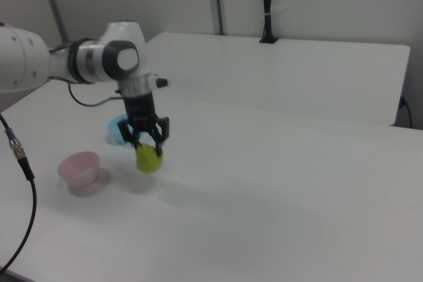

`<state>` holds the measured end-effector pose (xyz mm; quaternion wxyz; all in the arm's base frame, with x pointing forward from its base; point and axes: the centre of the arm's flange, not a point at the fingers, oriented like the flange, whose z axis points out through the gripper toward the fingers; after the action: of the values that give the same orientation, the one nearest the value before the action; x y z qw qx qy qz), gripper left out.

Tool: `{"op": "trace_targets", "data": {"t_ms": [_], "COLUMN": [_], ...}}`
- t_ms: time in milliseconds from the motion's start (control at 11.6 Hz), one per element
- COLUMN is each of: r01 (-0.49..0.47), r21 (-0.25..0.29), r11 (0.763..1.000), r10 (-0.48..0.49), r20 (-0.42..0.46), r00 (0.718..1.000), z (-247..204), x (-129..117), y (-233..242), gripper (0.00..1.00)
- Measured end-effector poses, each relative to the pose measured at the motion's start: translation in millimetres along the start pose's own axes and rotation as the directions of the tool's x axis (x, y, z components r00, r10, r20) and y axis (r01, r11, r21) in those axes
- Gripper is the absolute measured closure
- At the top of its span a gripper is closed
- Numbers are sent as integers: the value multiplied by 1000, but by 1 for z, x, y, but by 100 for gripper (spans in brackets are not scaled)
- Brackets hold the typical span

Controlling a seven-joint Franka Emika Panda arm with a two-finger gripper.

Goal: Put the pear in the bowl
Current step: 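Carry the pear over the pink bowl and lower it inside, then open the gripper to release the pear and raise the arm away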

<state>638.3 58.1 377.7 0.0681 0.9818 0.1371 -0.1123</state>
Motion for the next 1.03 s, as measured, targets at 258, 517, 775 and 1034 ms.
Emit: {"op": "trace_targets", "data": {"t_ms": [258,517,775,1034], "r01": [64,110,133,148], "r21": [55,76,53,45], "r11": [996,991,990,988], "r10": [-62,-106,-132,-148], "r20": [-30,-51,-14,-4], "r00": [998,993,991,989], "z": [-50,-76,-50,-17], "x": [-15,-16,-10,6], "y": [-58,-151,-218,-235], "gripper": [38,38,38,38]}}
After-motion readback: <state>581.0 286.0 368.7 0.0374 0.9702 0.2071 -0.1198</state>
